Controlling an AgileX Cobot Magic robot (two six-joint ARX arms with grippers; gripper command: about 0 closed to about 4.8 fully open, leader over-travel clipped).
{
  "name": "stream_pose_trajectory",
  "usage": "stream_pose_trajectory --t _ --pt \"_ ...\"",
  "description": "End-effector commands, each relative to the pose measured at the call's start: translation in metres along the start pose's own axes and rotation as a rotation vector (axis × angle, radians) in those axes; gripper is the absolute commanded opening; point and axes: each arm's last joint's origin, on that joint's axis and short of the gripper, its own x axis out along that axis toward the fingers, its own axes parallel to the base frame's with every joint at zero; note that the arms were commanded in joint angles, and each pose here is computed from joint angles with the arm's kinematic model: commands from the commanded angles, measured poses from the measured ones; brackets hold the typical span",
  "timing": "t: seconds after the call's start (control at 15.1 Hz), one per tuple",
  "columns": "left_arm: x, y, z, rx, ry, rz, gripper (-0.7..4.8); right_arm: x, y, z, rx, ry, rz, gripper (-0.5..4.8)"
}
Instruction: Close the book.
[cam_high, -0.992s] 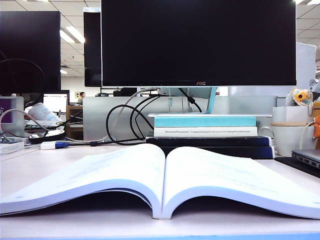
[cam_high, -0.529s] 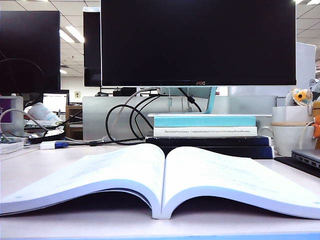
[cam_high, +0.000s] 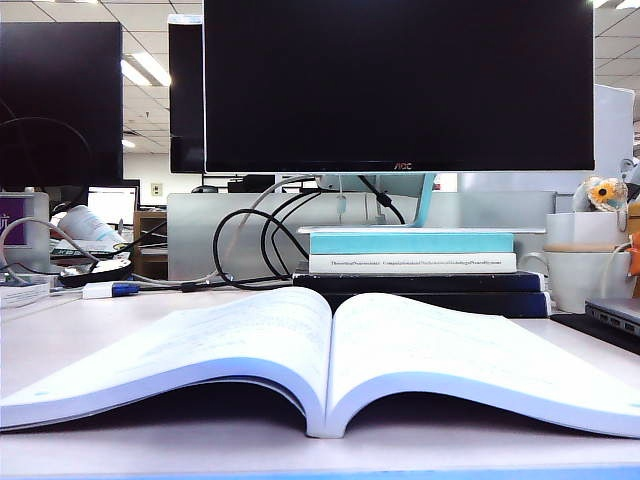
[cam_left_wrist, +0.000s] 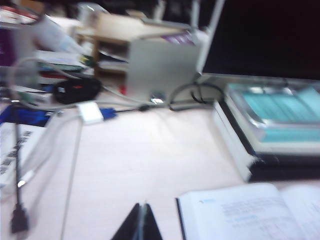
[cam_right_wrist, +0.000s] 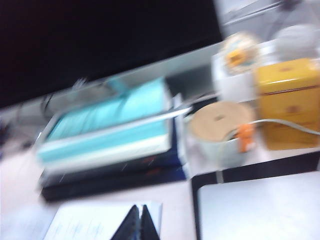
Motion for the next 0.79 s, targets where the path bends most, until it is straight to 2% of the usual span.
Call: stream_pose_trajectory --t 0.07,0.33,0.46,0.66,0.79 --pt "-0.007 -0.012 0.010 0.103 0.103 -0.079 -0.06 0.004 0.016 0.032 -0.188 0.097 0.190 -0.04" --pt "-0.012 -0.026 -0.001 0.088 0.229 -0.105 -0.06 0.012 0.021 0.038 -0.194 0.208 0.315 -0.04" --pt "-0.021 -0.041 -0.002 0.061 0.204 -0.100 -0.06 0.018 0.023 0.033 -0.181 0.264 0.359 -0.04" --pt "-0.027 -0.054 -0.004 0.066 0.185 -0.086 -0.06 0.021 0.028 0.028 -0.200 0.305 0.433 -0.04" --pt "-0.031 -0.074 -0.017 0.076 0.218 -0.177 -0.06 0.024 0.040 0.021 -0.219 0.355 0.516 -0.04"
